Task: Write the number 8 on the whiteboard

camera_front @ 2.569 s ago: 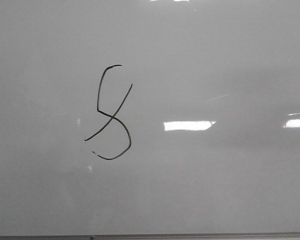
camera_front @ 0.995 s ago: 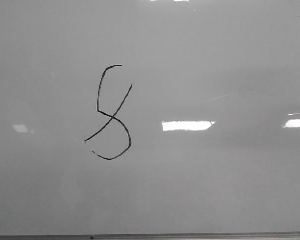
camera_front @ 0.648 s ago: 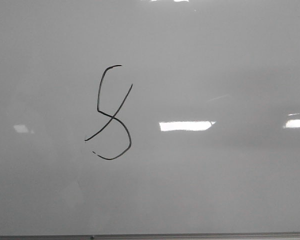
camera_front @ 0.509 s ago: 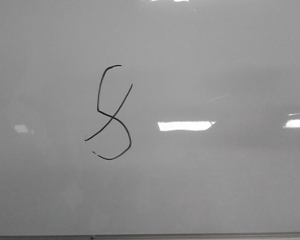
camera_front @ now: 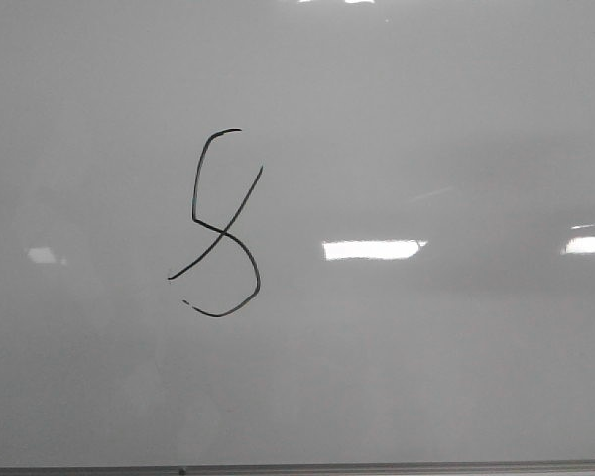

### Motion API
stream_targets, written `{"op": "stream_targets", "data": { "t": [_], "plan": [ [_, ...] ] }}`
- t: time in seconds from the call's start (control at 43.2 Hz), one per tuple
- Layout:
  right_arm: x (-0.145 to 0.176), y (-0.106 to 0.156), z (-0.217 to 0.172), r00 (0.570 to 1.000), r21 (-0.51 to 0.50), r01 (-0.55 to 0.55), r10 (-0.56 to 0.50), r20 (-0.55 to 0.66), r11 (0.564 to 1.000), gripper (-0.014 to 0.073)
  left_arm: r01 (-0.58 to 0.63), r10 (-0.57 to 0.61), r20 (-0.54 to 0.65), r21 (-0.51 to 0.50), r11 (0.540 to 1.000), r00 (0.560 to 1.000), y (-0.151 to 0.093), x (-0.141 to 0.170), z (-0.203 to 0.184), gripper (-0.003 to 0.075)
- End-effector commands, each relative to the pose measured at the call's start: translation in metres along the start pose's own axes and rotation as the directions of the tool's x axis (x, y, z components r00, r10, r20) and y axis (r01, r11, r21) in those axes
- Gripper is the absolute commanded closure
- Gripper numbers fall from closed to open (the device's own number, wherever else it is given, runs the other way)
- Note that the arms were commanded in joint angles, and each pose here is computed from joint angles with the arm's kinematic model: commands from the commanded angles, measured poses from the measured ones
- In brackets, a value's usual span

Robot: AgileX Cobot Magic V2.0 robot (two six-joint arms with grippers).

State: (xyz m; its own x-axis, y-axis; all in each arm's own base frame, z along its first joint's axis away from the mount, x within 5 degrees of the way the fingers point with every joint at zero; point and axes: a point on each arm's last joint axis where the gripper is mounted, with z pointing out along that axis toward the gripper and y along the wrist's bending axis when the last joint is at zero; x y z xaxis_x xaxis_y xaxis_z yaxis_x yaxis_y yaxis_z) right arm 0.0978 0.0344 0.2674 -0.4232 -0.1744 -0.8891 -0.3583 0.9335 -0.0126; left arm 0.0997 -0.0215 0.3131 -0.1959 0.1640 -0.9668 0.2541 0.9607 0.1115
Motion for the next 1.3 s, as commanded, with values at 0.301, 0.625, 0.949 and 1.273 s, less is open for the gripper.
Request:
{"op": "stream_targets", "data": {
  "t": [0.301,0.625,0.949,1.273],
  "plan": [
    [-0.014,-0.002,-0.004,0.995,0.020,-0.015,0.013,0.097,1.000,0.0663,0.010,-0.003,0.078,-0.092,0.996,0.997,0.007,-0.005,-0.009,0.0741],
    [-0.014,-0.002,-0.004,0.995,0.020,-0.015,0.013,0.096,1.000,0.0663,0.095,-0.041,0.250,-0.208,0.974,0.967,0.001,0.060,-0.040,0.0741],
    [-0.014,-0.002,-0.004,0.996,0.019,-0.015,0.013,0.090,1.000,0.0663,0.154,-0.097,0.225,-0.250,0.956,0.969,-0.002,0.113,-0.025,0.0741],
    [-0.014,-0.002,-0.004,0.996,0.019,-0.015,0.013,0.090,1.000,0.0663,0.160,-0.099,0.238,-0.252,0.954,0.966,-0.002,0.121,-0.021,0.0741]
  ]
}}
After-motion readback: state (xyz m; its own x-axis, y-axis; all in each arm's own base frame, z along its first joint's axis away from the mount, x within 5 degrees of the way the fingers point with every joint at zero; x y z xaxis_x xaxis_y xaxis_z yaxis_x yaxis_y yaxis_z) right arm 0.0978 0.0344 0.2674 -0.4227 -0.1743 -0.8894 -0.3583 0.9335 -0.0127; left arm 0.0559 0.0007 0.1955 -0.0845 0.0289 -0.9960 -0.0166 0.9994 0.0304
